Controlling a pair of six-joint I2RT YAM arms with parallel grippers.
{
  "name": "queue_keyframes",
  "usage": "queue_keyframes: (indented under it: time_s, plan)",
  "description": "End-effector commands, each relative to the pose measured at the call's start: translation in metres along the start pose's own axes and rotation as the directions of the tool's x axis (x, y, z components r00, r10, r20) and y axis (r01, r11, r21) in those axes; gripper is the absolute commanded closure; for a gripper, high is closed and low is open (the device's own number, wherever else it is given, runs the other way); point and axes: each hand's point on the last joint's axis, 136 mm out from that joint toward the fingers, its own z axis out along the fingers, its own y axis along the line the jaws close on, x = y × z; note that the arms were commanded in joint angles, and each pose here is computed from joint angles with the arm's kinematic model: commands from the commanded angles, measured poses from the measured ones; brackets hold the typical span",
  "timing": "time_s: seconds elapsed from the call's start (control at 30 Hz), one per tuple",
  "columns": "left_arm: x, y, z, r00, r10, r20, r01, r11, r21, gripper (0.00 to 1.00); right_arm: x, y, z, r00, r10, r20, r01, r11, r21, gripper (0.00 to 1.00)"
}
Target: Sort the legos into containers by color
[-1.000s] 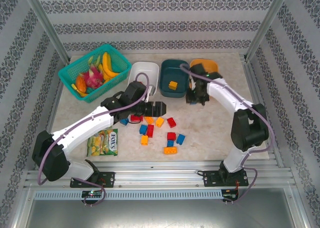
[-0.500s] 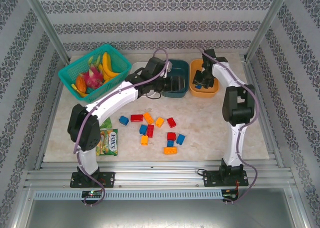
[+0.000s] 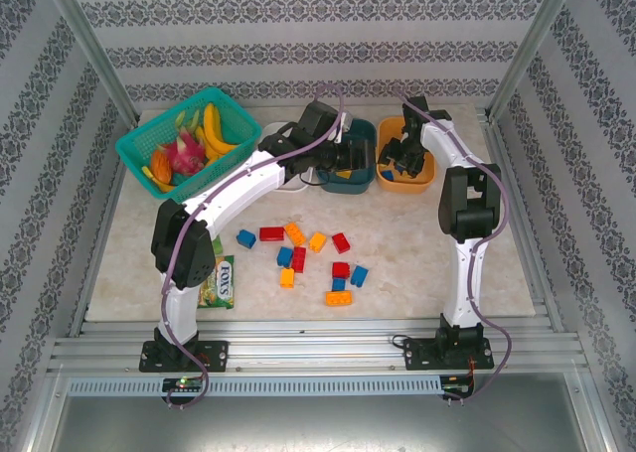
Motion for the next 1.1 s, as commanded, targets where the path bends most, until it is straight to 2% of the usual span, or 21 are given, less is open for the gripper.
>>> queue_keyframes:
  time_s: [0.0,0.1,0.2,0.27,0.37,0.4,0.5,0.63,0.77,0.83,0.93,1.07]
  plan:
    - [-0.009,-0.003,-0.027,0.999,0.027,0.029,-0.026,0.999,-0.031,0.19,-0.008,0.007,-0.033,0.998,-0.017,0.053,0.017,1.0,-0.014,0.38]
    - [-0.003,0.009,-0.047,0.999,-0.005,0.035,0.009,0.994,-0.109,0.19,-0.016,0.02,-0.076,0.987,-0.051,0.153,0.056,0.998,-0.028,0.39]
    - [0.014,0.042,-0.069,0.993,-0.107,0.047,0.115,0.967,-0.227,0.19,-0.009,0.041,-0.12,0.961,-0.093,0.259,0.114,0.991,-0.067,0.39]
    - [0.029,0.066,-0.085,0.977,-0.199,0.075,0.212,0.935,-0.283,0.2,0.007,0.061,-0.143,0.938,-0.137,0.318,0.179,0.978,-0.106,0.39]
    - [0.059,0.107,-0.108,0.916,-0.379,0.133,0.401,0.846,-0.35,0.21,0.051,0.094,-0.161,0.901,-0.22,0.373,0.308,0.932,-0.193,0.37]
    - [0.071,0.123,-0.116,0.88,-0.446,0.163,0.473,0.796,-0.378,0.21,0.069,0.106,-0.163,0.888,-0.249,0.386,0.356,0.904,-0.235,0.36]
    - [0.102,0.155,-0.133,0.76,-0.596,0.259,0.647,0.65,-0.399,0.22,0.144,0.147,-0.172,0.82,-0.375,0.433,0.546,0.741,-0.391,0.27]
    - [0.13,0.185,-0.138,0.593,-0.704,0.392,0.802,0.473,-0.364,0.23,0.225,0.164,-0.168,0.804,-0.46,0.377,0.594,0.59,-0.546,0.21]
    - [0.139,0.199,-0.126,0.463,-0.762,0.453,0.883,0.347,-0.317,0.23,0.273,0.163,-0.159,0.796,-0.515,0.318,0.591,0.549,-0.591,0.12]
    - [0.144,0.206,-0.117,0.378,-0.791,0.482,0.918,0.253,-0.305,0.23,0.288,0.163,-0.16,0.78,-0.541,0.315,0.607,0.531,-0.591,0.06]
    - [0.15,0.215,-0.102,0.245,-0.822,0.514,0.958,0.126,-0.257,0.23,0.296,0.162,-0.158,0.778,-0.552,0.3,0.606,0.533,-0.59,0.06]
    - [0.145,0.22,-0.088,0.146,-0.822,0.55,0.977,0.031,-0.213,0.23,0.301,0.163,-0.156,0.773,-0.564,0.291,0.609,0.531,-0.589,0.07]
